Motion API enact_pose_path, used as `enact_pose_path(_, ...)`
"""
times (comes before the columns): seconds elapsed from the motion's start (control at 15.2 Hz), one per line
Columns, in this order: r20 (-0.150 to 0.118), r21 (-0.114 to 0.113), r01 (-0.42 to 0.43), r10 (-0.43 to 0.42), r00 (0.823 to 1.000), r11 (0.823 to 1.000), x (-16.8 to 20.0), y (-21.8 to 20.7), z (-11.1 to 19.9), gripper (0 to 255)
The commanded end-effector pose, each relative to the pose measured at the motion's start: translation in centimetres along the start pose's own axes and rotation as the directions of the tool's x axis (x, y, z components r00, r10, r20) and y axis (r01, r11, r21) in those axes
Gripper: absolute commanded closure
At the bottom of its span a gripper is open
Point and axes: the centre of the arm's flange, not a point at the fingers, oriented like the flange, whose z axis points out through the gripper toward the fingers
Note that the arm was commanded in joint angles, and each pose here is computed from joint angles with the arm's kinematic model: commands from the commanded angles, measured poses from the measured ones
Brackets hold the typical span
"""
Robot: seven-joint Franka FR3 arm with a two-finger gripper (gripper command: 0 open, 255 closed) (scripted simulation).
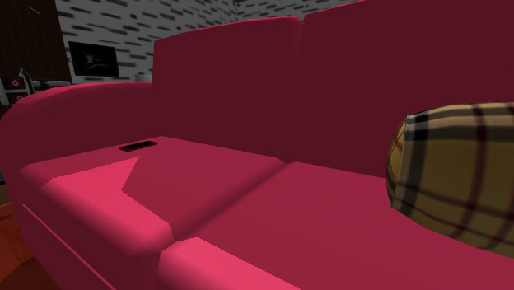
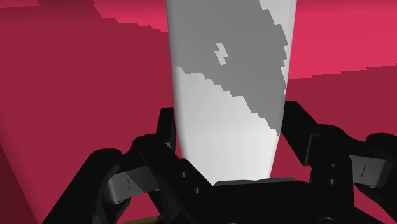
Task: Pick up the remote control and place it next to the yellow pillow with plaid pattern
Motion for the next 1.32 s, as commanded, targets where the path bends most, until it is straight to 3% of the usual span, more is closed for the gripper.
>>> enact_pose_path(0.0, -0.001, 0.000, 0.000, 0.000, 1.000, 1.000, 0.0, -0.1, 1.0, 255)
enact_pose_path(1.12, -0.001, 0.000, 0.000, 0.000, 1.000, 1.000, 0.0, -0.2, 10.1, 255)
enact_pose_path(1.25, -0.001, 0.000, 0.000, 0.000, 1.000, 1.000, 0.0, -0.2, 10.1, 255)
